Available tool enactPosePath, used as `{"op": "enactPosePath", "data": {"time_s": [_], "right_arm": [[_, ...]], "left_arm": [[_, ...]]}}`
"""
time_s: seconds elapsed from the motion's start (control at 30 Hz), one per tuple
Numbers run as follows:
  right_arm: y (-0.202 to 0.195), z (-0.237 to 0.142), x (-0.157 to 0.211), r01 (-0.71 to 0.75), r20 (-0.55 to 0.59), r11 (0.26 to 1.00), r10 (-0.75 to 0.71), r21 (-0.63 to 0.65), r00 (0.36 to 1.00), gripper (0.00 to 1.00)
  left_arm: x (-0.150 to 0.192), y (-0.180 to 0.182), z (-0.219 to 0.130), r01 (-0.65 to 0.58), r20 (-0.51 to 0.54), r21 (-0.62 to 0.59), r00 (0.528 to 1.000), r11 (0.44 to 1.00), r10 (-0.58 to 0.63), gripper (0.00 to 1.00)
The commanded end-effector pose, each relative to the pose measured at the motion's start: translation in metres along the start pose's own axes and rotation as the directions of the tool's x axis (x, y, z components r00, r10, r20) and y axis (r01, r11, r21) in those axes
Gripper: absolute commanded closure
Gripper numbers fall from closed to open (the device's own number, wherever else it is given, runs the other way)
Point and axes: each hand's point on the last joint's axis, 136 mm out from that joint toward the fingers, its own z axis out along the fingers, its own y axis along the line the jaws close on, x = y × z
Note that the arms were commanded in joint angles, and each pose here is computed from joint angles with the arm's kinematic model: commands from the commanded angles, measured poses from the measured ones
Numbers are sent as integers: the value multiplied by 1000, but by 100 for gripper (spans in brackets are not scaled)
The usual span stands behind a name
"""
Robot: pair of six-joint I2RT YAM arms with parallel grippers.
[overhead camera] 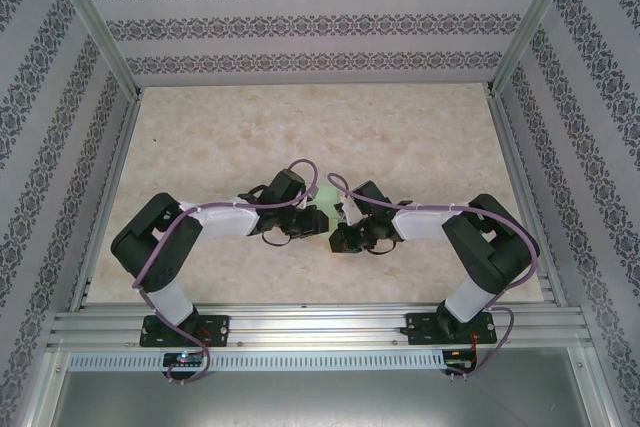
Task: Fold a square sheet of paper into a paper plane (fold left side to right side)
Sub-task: Third fold the triangle at the center of the table.
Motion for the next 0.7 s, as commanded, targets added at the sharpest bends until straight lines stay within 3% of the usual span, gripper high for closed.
{"op": "enactPosePath", "data": {"time_s": [0.0,0.27,0.67], "right_arm": [[-35,11,33,-83,-95,989,95,122,991,93],[-36,11,34,-84,-97,988,97,127,991,93],[-43,8,41,-87,-112,982,106,168,988,93]], "left_arm": [[1,-1,9,1,-2,14,1000,1000,-1,78],[0,6,22,14,-11,18,1000,1000,-14,79],[-17,59,23,51,44,-168,998,984,-45,79]]}}
